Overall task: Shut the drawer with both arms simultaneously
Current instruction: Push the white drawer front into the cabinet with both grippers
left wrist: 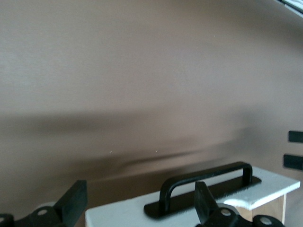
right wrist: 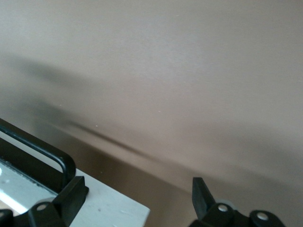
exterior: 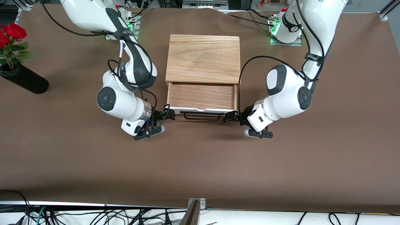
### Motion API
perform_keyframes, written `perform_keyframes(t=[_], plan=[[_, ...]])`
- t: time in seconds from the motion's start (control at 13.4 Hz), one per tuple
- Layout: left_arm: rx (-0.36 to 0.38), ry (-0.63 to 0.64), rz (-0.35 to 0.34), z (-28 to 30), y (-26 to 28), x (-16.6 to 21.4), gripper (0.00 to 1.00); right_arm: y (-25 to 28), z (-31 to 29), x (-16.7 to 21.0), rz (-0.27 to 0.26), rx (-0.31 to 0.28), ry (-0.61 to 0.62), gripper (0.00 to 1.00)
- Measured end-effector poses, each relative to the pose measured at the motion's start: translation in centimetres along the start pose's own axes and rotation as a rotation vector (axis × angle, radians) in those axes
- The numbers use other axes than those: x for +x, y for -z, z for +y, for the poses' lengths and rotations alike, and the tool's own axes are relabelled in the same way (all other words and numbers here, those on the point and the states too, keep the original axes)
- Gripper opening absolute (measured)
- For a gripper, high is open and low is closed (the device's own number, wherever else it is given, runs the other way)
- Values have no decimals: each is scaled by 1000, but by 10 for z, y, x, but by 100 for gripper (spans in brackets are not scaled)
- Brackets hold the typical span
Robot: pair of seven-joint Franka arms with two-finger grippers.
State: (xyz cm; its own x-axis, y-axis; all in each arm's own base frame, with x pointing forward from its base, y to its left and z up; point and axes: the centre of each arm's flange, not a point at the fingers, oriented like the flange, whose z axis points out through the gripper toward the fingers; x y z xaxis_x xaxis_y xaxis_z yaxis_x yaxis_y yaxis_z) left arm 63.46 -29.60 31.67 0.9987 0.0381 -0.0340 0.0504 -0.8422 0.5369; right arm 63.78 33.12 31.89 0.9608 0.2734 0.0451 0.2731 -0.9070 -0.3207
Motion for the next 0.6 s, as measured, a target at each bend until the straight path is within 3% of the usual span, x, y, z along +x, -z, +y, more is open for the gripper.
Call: perform_keyframes(t=[0.6], plan=[[-3, -2, -77, 9, -35, -17, 100, -29, -31, -7, -21, 82, -8, 100]])
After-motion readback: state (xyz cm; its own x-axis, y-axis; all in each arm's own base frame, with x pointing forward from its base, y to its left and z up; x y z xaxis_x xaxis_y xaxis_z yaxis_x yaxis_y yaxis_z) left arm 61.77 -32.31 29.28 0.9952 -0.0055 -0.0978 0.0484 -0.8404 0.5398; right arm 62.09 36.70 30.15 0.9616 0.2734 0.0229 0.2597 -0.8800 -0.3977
